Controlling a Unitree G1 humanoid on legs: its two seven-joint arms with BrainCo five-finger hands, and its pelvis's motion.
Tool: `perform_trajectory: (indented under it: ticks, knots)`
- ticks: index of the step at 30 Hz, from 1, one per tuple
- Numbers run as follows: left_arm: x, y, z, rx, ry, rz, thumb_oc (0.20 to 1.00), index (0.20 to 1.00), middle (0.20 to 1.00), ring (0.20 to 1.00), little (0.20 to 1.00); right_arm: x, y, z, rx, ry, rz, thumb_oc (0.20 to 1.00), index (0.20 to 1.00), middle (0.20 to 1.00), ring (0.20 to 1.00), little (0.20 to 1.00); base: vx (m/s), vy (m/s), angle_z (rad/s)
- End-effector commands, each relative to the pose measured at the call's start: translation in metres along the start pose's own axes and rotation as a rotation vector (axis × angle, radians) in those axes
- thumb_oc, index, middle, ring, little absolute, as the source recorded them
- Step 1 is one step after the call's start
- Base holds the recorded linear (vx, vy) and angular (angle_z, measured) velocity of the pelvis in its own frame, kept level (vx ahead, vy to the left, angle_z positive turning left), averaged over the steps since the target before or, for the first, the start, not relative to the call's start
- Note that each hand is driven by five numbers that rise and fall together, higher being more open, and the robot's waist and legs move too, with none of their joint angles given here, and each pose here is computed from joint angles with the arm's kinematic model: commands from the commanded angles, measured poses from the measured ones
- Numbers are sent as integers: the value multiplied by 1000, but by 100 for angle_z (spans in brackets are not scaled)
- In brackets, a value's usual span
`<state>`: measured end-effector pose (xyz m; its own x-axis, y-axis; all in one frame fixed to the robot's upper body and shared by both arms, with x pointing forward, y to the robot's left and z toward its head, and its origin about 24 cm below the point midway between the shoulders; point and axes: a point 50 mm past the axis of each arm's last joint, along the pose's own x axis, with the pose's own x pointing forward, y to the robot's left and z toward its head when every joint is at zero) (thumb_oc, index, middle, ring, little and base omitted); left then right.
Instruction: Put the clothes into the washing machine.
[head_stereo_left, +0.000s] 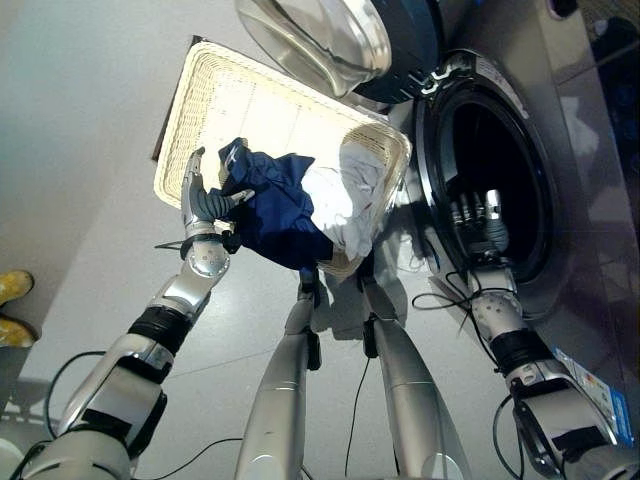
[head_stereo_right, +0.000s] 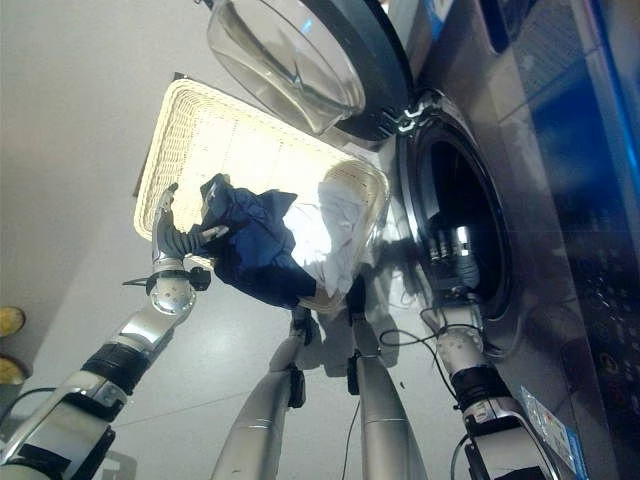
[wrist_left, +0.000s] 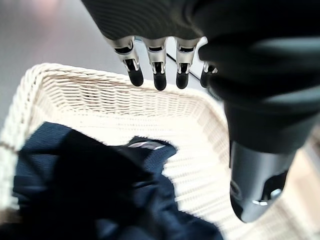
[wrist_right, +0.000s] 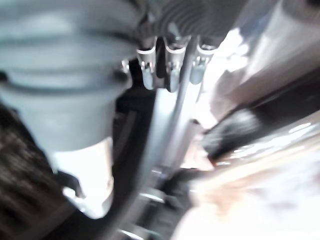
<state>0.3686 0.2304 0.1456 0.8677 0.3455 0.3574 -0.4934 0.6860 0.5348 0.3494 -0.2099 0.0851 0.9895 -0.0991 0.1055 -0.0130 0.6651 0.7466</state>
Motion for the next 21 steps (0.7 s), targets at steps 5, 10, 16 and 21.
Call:
perform_trajectory:
  ticks: [5, 10, 16, 21]
  knots:
    - [27, 18, -22, 325, 261, -119, 1000, 1000, 1000, 1000, 1000, -13, 13, -9, -266, 99, 196, 1000, 1000, 1000, 1000, 1000, -5, 115, -5]
    - [28, 25, -41, 494, 413, -239, 1000, 1000, 1000, 1000, 1000, -12, 21, -9, -273, 109, 227, 1000, 1000, 1000, 1000, 1000, 4, 147, -16]
    - [20, 8, -52, 446, 517, -429, 1000, 1000, 1000, 1000, 1000, -16, 27, -19, -260, 128, 231, 1000, 1000, 1000, 1000, 1000, 41, 124, -17]
    - [13, -7, -53, 430, 544, -556, 200, 200, 200, 200, 200, -16, 36, -26, -247, 157, 265, 1000, 1000, 1000, 1000, 1000, 4, 66, 0]
